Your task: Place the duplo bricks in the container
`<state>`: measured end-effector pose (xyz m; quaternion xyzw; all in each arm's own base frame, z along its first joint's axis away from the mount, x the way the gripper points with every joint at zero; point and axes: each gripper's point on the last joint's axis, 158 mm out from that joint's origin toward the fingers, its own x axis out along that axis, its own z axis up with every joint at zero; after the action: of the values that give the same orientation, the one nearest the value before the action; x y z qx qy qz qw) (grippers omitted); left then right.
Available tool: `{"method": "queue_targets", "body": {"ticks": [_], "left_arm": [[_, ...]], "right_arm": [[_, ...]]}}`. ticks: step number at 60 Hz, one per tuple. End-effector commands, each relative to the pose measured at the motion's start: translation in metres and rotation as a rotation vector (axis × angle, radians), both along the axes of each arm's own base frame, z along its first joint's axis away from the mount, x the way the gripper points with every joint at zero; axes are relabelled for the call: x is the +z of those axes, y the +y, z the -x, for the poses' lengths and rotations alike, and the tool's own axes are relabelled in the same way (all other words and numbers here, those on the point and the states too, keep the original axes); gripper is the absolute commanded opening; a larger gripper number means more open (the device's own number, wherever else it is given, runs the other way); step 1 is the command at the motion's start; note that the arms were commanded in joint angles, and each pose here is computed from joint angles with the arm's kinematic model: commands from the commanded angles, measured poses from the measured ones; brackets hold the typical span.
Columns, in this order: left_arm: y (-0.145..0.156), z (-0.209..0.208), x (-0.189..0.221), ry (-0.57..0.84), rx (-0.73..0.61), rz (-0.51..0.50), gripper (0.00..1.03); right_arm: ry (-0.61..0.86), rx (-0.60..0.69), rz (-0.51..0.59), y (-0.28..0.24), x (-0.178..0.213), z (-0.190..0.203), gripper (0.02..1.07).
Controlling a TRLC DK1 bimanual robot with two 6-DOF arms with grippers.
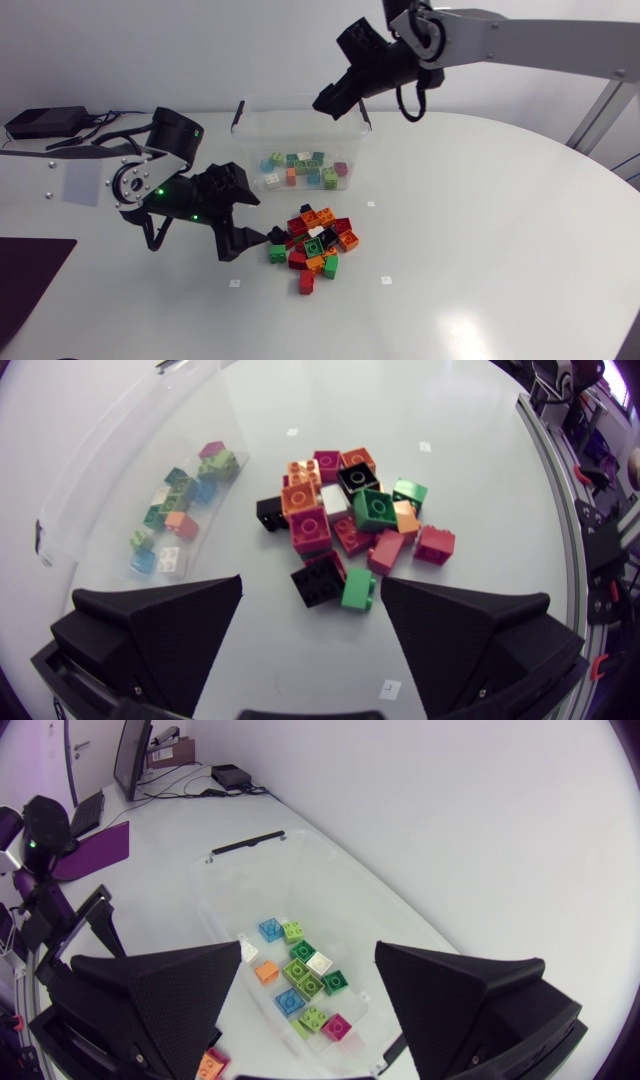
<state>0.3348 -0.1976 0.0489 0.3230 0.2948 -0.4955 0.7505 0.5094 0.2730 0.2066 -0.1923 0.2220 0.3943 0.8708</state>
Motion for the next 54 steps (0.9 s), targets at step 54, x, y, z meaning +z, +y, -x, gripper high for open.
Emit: {"method": "queue_targets", "body": {"ticks": [54], "left_arm": [[-0.022, 0.034, -0.084, 0.105, -0.210, -0.108, 0.95]], "right_arm": [[0.137, 0.118, 0.133, -0.063, -0.113, 0.170, 1.02]]}}
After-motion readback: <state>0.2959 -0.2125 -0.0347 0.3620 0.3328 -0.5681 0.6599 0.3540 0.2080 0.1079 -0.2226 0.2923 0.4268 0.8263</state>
